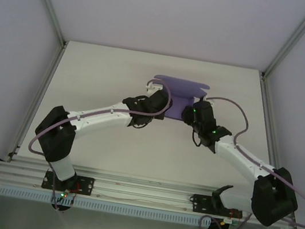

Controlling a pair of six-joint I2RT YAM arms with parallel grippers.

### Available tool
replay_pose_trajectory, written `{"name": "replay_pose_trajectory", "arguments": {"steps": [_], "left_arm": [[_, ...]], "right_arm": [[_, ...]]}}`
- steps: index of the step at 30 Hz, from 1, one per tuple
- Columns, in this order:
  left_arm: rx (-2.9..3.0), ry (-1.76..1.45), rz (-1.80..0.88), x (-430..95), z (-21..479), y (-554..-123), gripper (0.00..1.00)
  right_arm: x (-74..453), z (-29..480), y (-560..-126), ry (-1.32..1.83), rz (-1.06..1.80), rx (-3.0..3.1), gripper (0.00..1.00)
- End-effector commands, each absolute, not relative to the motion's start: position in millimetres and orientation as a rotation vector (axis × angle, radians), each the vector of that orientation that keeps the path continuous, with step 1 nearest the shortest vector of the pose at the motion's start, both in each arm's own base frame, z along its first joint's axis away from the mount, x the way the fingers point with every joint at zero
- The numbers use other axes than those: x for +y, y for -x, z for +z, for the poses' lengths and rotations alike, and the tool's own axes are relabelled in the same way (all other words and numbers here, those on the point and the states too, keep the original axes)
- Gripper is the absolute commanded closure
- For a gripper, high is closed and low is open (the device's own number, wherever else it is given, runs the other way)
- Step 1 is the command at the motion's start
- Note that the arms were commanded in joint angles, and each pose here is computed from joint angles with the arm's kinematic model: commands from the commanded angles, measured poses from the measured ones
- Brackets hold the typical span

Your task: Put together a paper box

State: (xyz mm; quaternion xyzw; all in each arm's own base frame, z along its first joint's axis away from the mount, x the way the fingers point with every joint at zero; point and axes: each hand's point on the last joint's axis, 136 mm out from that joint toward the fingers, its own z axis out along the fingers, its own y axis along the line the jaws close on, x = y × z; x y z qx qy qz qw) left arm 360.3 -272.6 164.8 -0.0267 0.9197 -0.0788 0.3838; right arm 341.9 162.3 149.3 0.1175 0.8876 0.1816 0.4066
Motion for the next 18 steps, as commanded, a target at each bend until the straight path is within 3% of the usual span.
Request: {"name": "replay_pose_trajectory", "arguments": {"steps": [1, 2, 3, 13, 18], "left_arm": [[2.302, 0.062, -0.225, -272.0, 183.1, -358.6, 1.00], [2.302, 0.062, -0.221, -271.6, 183.3, -359.1, 1.00], [2.302, 0.061, -0.222, -272.2, 183.6, -359.3, 1.00], [2.306, 0.068, -0.221, -275.4, 183.0, -361.8, 1.00], [2.323, 0.064, -0.239, -283.4, 179.1, -365.2, 1.00]], "right_arm": [[162.2, 155.8, -349.4, -0.299, 0.445, 2.234, 0.87], [160.3, 152.2, -348.7, -0.285, 0.412, 2.255, 0.98], [157.0, 147.9, -348.8, -0.273, 0.367, 2.277, 1.00], [72.5, 132.6, -348.5, -0.509, -0.304, 2.250, 1.00], [65.9, 148.9, -352.6, -0.574, -0.476, 2.155, 1.00]]}}
